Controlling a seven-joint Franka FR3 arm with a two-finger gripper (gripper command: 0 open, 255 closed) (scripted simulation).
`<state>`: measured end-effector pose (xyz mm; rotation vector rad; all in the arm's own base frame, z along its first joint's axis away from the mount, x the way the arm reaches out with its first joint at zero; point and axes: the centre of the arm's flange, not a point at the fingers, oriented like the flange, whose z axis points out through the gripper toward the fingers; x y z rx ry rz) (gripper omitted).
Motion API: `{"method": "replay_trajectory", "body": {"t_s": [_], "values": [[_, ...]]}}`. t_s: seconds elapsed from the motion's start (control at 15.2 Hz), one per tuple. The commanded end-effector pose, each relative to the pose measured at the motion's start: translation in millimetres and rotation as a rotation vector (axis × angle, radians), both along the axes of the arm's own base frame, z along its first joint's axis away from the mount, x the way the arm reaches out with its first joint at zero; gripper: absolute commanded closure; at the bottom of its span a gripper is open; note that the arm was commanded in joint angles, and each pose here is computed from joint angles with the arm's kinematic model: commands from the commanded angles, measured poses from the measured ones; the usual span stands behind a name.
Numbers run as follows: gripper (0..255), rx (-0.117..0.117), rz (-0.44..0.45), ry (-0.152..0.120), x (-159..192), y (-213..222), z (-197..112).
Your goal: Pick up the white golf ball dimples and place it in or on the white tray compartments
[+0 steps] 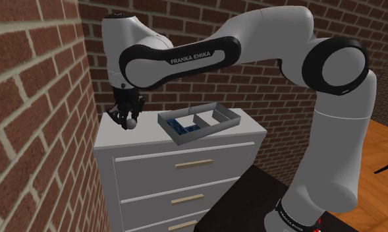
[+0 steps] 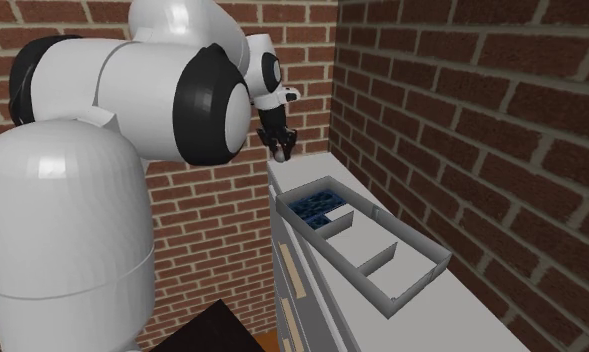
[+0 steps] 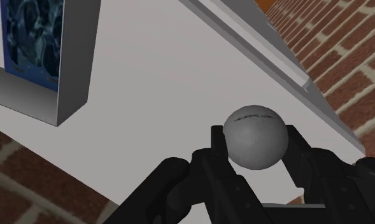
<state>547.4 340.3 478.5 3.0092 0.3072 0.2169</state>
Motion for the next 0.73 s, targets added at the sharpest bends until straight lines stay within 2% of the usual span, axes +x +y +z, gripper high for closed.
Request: {"method": "replay_trajectory", "body": {"t_s": [0.0, 0.66], "values": [[255, 0.000, 0.000, 0.000, 0, -1, 10], [255, 0.000, 0.000, 0.000, 0, -1, 62]]}}
